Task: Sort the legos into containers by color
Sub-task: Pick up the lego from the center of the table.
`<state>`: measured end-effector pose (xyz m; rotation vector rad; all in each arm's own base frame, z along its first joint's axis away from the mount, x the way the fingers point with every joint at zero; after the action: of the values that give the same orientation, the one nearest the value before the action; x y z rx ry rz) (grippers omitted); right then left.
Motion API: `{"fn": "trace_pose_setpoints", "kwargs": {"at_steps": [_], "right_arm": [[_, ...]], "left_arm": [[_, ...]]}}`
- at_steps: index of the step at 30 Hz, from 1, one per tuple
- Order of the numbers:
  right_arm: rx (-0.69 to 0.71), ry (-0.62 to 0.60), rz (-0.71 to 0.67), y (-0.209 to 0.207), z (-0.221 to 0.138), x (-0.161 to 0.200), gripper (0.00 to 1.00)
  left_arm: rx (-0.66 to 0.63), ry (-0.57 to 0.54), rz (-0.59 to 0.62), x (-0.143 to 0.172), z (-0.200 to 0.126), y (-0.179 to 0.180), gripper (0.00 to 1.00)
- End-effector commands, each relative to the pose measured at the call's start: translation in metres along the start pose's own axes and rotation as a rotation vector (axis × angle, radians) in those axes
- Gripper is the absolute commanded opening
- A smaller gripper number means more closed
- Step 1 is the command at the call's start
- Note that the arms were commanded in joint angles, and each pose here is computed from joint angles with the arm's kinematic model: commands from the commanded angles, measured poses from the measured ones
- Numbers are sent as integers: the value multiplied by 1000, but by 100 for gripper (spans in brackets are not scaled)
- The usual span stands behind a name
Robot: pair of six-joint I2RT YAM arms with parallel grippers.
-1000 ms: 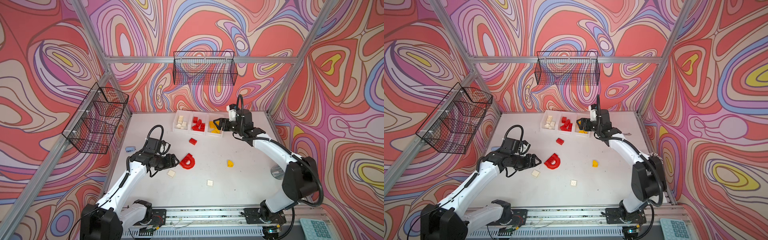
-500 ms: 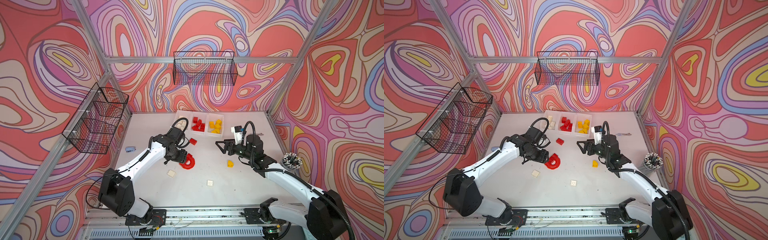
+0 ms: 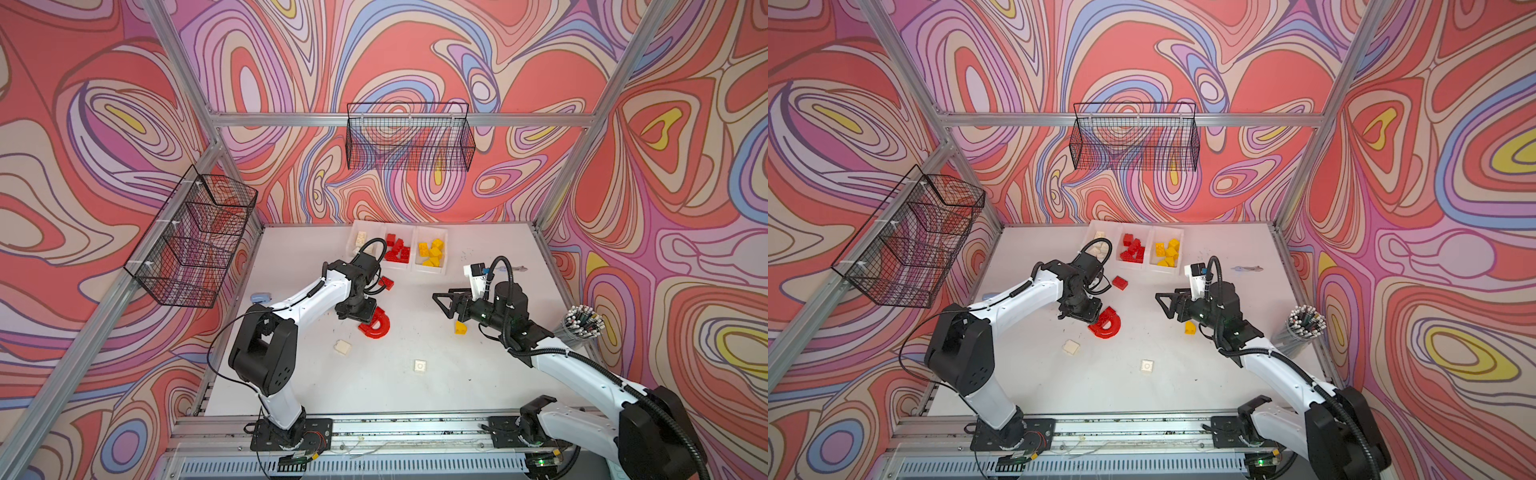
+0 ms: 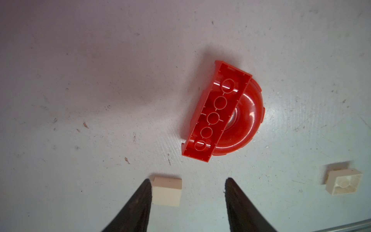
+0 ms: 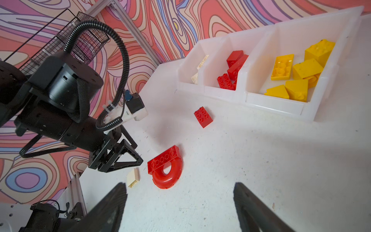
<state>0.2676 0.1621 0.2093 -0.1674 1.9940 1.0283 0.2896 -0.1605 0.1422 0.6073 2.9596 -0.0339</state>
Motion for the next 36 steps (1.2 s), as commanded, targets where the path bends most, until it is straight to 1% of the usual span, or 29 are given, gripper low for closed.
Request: {"fn": "trace_pose_setpoints", "kwargs": {"at_steps": [1, 6, 13, 18, 24, 31, 36], "right_arm": [[-30, -9, 0, 2, 1, 2, 87], [-22, -15, -1, 1, -1, 3, 87], [-10, -19, -8, -1, -3, 4, 86], [-5, -19, -8, -1, -3, 4, 86], [-3, -20, -10, -1, -4, 4, 86], [-4, -19, -10, -1, -4, 4, 86], [-3, -21, -12, -1, -5, 4, 86]], "left_arm": [[15, 25, 8, -5, 4, -3, 57], [11, 49, 5, -12, 13, -6, 54], [-55, 88, 69, -16, 28, -20, 54], [-61, 105, 89, -18, 37, -25, 53], [-70, 127, 87, -19, 46, -25, 46], [-79, 134, 81, -21, 54, -26, 43], [-88, 141, 82, -22, 58, -27, 43]]}}
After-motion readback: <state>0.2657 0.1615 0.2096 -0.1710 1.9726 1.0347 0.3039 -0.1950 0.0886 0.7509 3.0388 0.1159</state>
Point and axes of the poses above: each gripper's point midway between its finger pads, its own z axis out along the fingers, its own y axis along the line the jaws close on, x = y × z, the point moved 6 cm from there along -z, back along the fingers, and after that the axes turned 6 degrees about z, right-handed, at the moved point
